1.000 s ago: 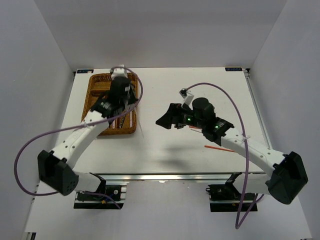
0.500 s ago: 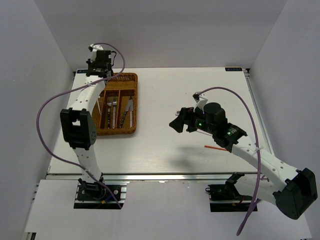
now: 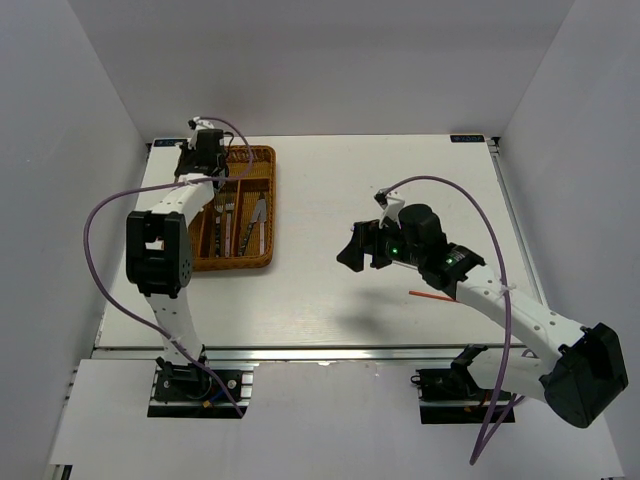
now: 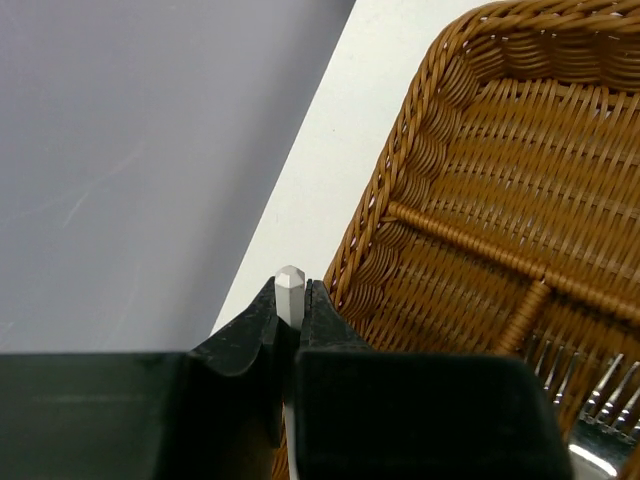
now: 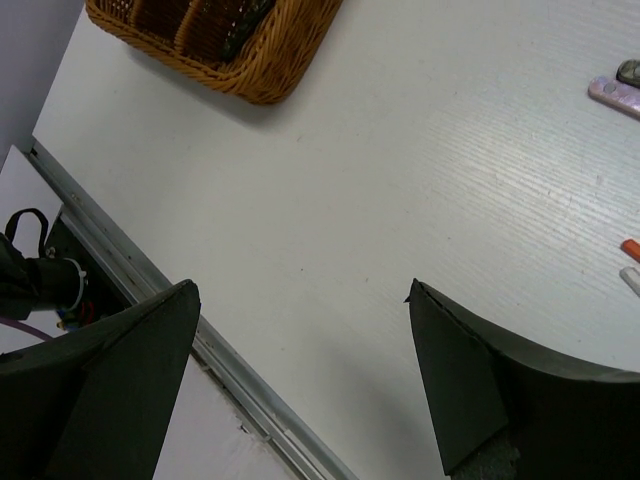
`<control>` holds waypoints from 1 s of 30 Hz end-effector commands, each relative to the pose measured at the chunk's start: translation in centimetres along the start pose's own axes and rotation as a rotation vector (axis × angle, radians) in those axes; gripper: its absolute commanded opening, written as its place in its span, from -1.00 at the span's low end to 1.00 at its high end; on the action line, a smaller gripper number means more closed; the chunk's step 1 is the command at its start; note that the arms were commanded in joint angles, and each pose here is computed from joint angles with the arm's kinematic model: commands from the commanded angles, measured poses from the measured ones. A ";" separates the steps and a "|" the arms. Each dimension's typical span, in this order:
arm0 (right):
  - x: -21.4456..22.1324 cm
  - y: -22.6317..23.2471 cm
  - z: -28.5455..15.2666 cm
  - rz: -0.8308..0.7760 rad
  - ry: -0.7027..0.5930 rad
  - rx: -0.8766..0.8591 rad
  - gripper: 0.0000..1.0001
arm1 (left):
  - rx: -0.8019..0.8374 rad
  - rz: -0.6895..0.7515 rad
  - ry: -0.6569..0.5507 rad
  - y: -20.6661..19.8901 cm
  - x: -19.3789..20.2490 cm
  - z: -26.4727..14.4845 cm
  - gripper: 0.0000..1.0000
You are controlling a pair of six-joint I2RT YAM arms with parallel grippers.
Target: Sort the eating utensils into containers
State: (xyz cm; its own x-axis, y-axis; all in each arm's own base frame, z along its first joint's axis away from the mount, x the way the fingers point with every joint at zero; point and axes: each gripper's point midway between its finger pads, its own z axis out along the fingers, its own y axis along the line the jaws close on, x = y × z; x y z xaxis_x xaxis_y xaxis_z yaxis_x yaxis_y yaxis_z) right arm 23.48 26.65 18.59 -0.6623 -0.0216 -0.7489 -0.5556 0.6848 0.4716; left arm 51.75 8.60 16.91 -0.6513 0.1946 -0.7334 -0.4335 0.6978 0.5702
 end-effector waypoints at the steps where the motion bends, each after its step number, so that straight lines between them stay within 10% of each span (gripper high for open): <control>1: -2.7 1.6 -0.6 -0.052 -0.058 -0.048 0.79 | -0.003 -0.127 -0.110 2.3 -2.2 -1.1 -1.00; 8: -3.5 2.0 -1.5 -0.059 -0.093 -0.050 0.79 | 0.016 -0.129 -0.117 1.8 -0.2 -0.9 -0.86; 15: -3.1 1.7 -1.3 -0.050 -0.079 -0.041 0.79 | 0.036 -0.117 -0.076 0.6 1.2 -0.5 -0.08; 24: -3.7 -0.5 -1.3 -0.060 -0.090 0.078 0.79 | 0.012 -0.213 -0.124 4.1 -1.2 -3.0 0.27; 30: -3.1 -5.2 -0.7 -0.006 -0.036 0.314 0.79 | 0.022 -0.382 -0.185 8.4 -4.8 -6.8 0.89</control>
State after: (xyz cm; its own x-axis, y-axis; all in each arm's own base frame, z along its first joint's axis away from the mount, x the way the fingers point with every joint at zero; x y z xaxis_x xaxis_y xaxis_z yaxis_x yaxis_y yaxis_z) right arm 26.06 24.54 19.02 -0.6353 -0.0147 -0.7721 -0.4749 0.7958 0.3756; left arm 48.31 8.83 21.06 -0.4799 0.1137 -0.8699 -0.5301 0.7525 0.3908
